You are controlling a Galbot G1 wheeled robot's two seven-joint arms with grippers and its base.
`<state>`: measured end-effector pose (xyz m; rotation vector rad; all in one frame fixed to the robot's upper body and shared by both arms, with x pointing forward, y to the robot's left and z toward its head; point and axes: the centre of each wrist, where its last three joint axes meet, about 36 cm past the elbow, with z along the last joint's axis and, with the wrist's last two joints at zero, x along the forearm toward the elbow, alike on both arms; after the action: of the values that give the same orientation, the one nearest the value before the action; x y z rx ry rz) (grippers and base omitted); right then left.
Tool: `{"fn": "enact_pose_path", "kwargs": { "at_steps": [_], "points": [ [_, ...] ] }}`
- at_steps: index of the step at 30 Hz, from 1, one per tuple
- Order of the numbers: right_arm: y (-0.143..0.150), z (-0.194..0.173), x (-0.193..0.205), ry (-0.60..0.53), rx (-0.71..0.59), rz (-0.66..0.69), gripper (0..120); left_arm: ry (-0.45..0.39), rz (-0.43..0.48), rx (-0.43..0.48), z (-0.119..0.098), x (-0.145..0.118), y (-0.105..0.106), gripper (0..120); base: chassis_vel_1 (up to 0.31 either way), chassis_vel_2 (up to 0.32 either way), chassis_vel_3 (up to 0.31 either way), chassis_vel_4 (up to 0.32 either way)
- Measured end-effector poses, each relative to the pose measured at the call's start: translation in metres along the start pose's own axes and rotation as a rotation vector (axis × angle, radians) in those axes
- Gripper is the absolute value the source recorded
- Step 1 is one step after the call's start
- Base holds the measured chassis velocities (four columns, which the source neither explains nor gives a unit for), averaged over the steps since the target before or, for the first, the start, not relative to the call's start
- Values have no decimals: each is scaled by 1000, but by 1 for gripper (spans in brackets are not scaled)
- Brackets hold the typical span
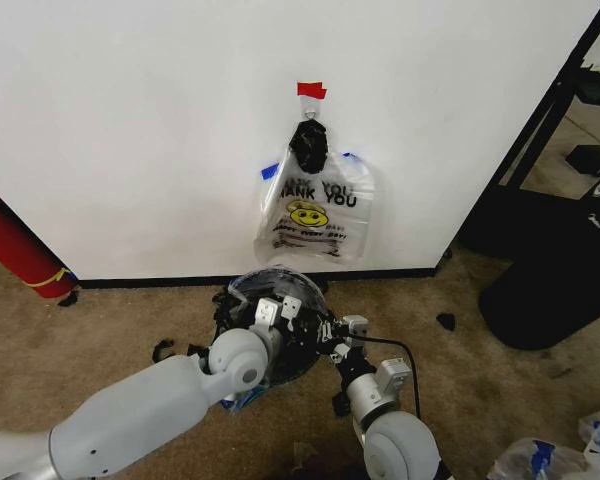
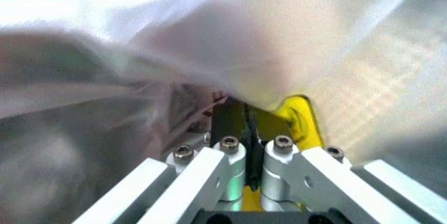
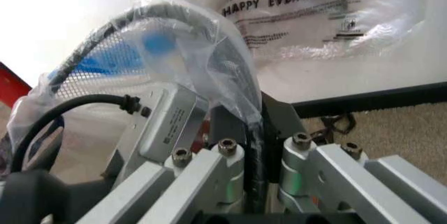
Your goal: Pick up the garbage bag from the wall and place it over the trash bin.
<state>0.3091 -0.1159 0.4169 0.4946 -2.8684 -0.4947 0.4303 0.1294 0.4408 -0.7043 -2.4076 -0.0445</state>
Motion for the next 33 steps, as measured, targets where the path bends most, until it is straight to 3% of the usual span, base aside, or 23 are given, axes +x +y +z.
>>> {"fn": "enact_pose_path", "kwargs": {
  "at_steps": [11,14,17,21,27,33],
  "points": [
    [4,4,-1,7,4,-4,1,-37,92,27,9,11,-3,0,0,0,0,0],
    [5,4,0,9,5,-7,1,-24,63,-21,11,10,0,0,0,0,0,0],
    [5,3,0,8,5,-11,1,2,-71,-112,13,2,12,0,0,0,0,0],
    [9,5,1,14,-7,-17,1,-94,-162,-34,12,-16,18,0,0,0,0,0],
    [11,2,5,33,-51,-28,1,-79,-232,-35,14,-28,26,0,0,0,0,0],
    [7,1,3,37,-62,-9,1,-80,-199,-34,13,-16,20,0,0,0,0,0]
  ]
}}
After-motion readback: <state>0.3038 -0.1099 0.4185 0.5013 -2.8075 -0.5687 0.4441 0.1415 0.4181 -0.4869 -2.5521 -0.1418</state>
